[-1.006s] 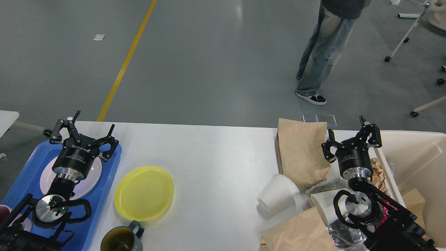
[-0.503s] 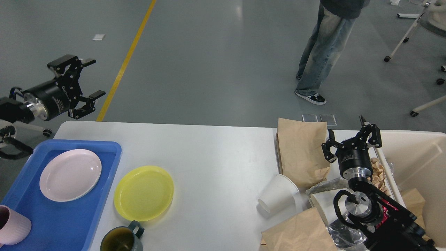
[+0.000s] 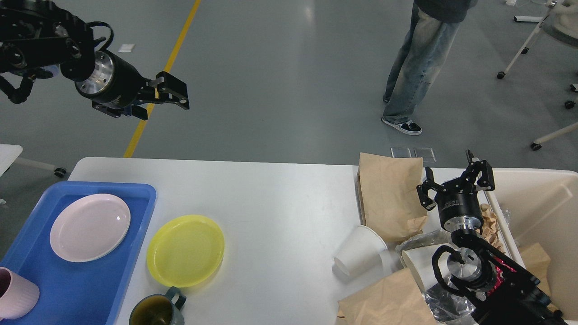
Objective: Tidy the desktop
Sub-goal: 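Raise the left gripper off the blue tray and swing it outward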
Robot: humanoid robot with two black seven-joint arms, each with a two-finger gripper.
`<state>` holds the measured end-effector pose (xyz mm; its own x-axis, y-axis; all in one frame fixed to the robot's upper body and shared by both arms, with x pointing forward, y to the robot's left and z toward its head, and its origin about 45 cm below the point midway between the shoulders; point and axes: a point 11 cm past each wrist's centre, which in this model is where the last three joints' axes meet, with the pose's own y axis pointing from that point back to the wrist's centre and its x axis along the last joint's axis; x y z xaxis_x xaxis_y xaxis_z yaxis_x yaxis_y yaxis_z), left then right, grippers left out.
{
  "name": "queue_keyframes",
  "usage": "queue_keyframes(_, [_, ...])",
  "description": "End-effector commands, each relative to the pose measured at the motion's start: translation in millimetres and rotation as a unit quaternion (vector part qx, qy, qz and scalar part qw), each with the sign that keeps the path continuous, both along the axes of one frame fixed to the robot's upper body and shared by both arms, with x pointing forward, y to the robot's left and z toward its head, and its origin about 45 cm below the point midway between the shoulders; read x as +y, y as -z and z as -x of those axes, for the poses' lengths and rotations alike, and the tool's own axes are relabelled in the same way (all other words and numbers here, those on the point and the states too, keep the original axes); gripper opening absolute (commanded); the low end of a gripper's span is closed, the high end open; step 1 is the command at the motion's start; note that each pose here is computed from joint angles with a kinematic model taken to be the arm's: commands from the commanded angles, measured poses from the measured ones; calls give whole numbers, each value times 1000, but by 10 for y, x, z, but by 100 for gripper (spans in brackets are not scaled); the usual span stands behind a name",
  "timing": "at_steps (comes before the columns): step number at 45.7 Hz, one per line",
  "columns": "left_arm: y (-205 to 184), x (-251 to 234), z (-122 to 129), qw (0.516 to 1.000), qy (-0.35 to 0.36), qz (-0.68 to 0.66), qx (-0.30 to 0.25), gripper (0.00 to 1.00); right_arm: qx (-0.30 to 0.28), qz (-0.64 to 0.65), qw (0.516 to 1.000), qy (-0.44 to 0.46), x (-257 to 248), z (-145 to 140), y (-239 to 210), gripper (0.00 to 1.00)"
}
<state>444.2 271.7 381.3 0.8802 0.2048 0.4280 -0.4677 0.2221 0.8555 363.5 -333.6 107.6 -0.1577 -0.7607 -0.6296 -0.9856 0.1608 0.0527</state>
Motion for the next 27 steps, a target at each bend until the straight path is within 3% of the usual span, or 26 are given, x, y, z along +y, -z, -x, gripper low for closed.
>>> queue_keyframes(1, [-70, -344, 341, 997, 35, -34, 58, 96, 0, 0, 1000, 0, -3, 0, -1, 100])
queue_keyframes(7, [-356, -580, 435, 998, 28, -33, 41, 96, 0, 0, 1000, 1, -7, 1, 2, 100])
queue_keyframes(11, [-344, -690, 655, 996, 34, -43, 64, 96, 0, 0, 1000, 1, -7, 1, 2, 100])
queue_keyframes(20, [-834, -949, 1325, 995, 59, -56, 57, 96, 1, 1, 1000, 0, -4, 2, 5, 100])
queue_keyframes(27, [-869, -1006, 1525, 991, 59, -76, 94, 94, 1, 1, 1000, 0, -4, 2, 5, 100])
